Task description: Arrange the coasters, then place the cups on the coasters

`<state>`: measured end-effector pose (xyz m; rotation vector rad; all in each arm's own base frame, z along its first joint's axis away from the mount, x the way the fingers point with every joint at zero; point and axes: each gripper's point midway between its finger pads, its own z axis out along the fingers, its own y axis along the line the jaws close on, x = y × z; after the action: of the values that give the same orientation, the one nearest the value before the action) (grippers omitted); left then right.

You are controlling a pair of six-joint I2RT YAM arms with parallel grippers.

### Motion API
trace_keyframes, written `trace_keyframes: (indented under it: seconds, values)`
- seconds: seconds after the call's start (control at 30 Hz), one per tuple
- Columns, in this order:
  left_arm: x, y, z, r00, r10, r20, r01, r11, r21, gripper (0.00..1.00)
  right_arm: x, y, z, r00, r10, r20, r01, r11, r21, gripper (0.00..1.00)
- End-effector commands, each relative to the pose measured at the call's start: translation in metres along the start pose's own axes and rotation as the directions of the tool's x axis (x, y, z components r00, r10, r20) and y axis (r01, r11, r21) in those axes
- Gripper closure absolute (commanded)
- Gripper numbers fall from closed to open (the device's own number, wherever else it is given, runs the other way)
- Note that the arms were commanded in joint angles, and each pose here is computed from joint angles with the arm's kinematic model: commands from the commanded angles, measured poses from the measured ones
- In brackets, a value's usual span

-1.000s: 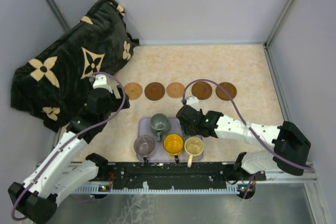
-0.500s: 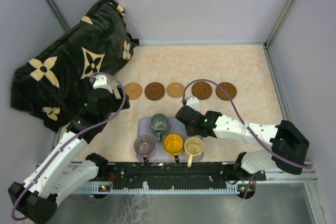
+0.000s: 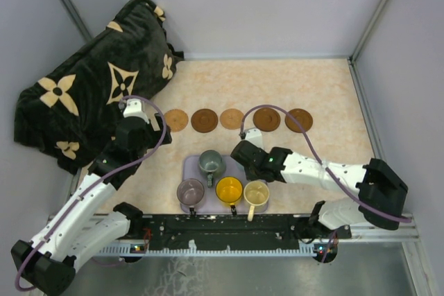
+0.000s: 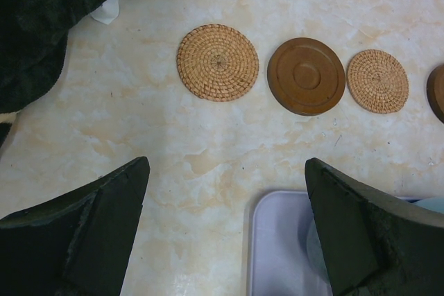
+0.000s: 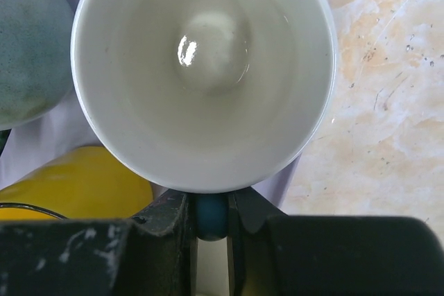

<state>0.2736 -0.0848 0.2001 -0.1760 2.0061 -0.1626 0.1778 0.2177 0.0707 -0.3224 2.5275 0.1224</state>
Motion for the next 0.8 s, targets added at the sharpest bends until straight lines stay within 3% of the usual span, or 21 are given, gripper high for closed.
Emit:
trace_keyframes:
  seconds: [0.0,0.2,0.43,0.77]
  values:
    - [-0.003,-0.002,0.000,1.000,-0.005,0.011,0.005,1.000,0.009,0.01,-0.037,-0.008,-0.012,0.986,0.066,0.153,-0.073,0.997,0.040,1.00]
    - [-0.004,-0.002,0.000,1.000,-0.007,0.016,0.007,1.000,0.013,0.01,-0.064,-0.025,-0.030,0.958,0.089,0.273,-0.120,0.988,0.099,1.00]
    - [-0.005,-0.002,-0.001,1.000,-0.013,0.026,0.012,1.000,0.019,0.01,-0.106,-0.055,-0.064,0.880,0.111,0.462,-0.203,0.967,0.155,1.00]
    - [-0.004,-0.004,0.001,1.000,-0.003,0.018,0.003,1.000,0.020,0.01,-0.140,-0.138,-0.040,0.832,0.150,0.535,-0.315,0.920,0.233,1.00]
